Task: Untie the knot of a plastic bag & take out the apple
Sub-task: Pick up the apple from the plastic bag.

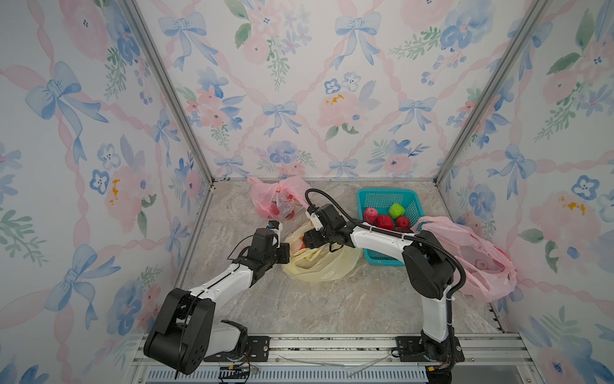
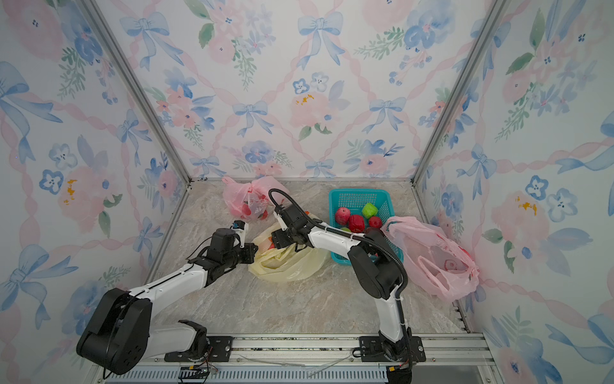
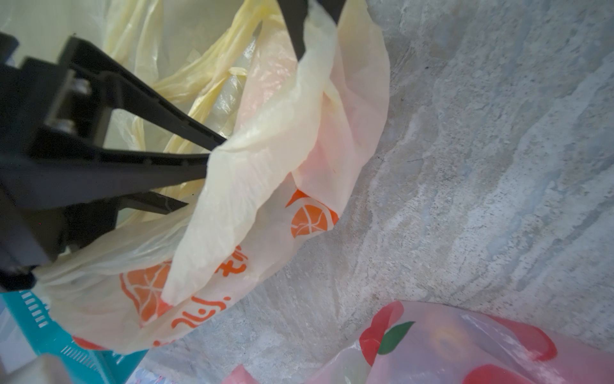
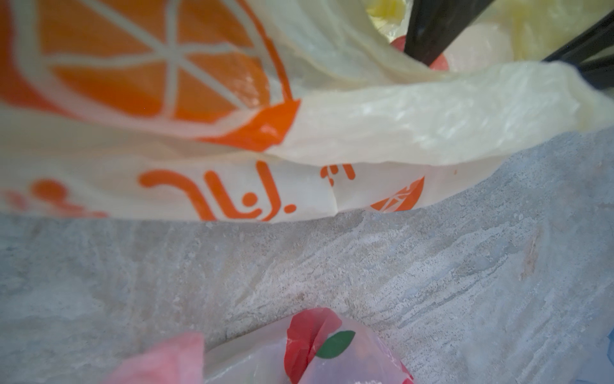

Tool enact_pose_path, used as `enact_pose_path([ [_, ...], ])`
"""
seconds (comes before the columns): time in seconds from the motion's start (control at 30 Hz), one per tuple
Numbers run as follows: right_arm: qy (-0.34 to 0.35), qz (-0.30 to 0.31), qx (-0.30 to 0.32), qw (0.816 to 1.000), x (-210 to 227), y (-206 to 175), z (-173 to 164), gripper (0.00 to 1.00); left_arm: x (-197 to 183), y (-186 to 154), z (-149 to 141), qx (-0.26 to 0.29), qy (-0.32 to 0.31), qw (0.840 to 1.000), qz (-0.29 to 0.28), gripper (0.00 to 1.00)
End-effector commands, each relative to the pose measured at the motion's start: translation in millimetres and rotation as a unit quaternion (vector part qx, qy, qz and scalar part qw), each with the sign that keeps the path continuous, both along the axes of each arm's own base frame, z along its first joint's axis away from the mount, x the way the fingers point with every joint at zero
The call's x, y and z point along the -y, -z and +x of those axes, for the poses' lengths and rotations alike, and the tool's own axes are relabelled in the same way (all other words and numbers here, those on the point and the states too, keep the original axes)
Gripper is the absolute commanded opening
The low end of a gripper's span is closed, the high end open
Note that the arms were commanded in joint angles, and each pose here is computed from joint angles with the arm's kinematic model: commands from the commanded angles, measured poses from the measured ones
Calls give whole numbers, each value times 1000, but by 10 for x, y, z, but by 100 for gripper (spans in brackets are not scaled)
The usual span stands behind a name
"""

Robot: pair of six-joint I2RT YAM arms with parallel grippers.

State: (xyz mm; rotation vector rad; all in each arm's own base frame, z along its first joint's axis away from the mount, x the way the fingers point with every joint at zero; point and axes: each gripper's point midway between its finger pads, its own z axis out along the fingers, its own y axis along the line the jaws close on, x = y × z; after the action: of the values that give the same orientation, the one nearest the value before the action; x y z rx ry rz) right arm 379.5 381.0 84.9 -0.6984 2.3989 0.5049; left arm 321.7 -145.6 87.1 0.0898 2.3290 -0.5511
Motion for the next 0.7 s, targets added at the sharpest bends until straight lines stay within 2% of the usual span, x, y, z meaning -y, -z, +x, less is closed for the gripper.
enact_pose_path([
  [0.0, 11, -20, 6, 1000, 2, 56, 115, 75, 39, -124, 55, 16, 10, 1000, -9, 0],
  [0.4, 7, -43, -11, 999, -37, 333, 143, 74, 40, -154, 57, 22, 12, 1000, -8, 0],
  [0.67, -1, -27, -6, 1000, -16, 161, 95, 58, -42, -172, 60, 25, -4, 1000, 3, 0],
])
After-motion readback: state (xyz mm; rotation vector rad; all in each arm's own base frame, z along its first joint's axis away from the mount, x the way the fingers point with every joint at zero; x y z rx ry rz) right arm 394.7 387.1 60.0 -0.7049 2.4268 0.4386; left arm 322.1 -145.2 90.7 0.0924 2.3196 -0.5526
